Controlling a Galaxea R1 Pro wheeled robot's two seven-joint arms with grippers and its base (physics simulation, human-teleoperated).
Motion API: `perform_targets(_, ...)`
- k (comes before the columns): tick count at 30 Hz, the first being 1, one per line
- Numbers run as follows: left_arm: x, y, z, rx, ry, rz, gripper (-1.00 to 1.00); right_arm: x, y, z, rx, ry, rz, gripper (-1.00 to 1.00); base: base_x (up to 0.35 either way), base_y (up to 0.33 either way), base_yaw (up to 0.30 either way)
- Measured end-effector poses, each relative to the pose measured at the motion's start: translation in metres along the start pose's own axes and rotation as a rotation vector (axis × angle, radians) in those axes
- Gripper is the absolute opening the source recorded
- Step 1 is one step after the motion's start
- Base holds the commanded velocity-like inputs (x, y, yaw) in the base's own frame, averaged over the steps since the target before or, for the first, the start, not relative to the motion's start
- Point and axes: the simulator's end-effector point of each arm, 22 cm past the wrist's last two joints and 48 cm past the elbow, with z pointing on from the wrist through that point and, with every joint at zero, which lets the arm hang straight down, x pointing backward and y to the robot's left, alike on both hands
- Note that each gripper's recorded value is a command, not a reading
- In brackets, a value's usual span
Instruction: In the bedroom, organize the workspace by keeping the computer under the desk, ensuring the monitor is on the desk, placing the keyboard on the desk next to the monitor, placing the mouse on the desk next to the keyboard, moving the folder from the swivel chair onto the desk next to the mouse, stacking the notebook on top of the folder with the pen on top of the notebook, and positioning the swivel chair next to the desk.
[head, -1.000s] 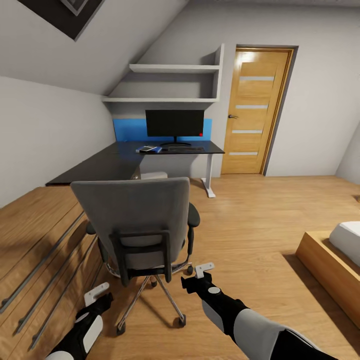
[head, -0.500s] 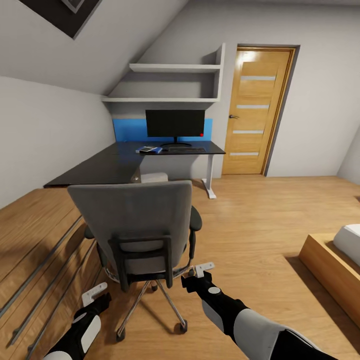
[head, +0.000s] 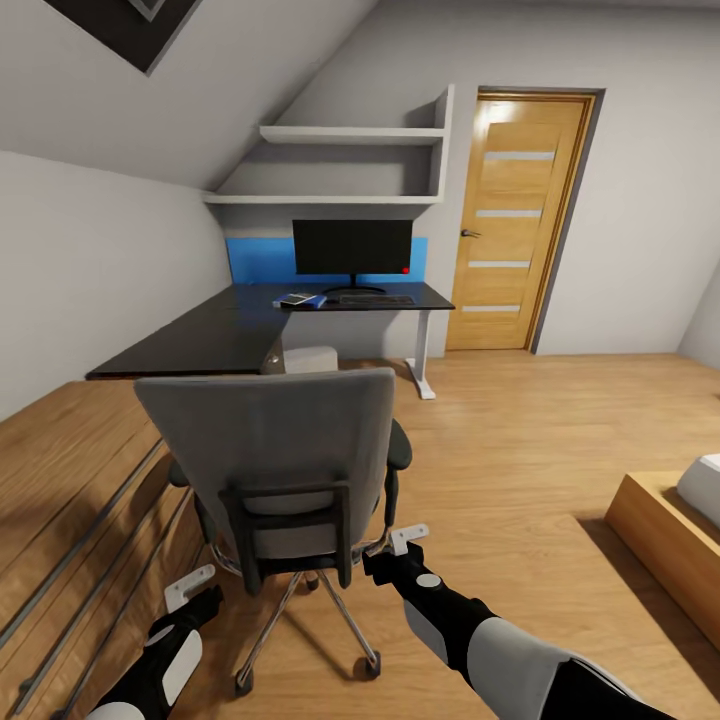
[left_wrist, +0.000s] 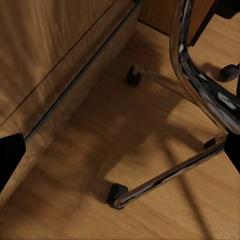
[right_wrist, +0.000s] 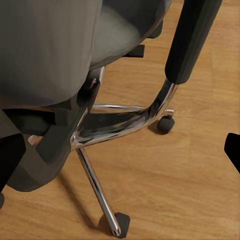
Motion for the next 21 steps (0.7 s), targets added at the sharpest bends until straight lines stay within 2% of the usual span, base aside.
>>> perform_targets(11,-0.004,-0.002,0.0,0.006,-0.009,-0.005,1.0,0.0,0.0,0.0,0.0,-0.001,0.0,1.0,0.001,0.0,0.0)
perform_targets(21,0.014,0.004,0.011,0.003,-0.01,-0.006,1.0,0.02,0.0,0.009,0.0,-0.001,0.001,1.0,0.0,0.0,0.0)
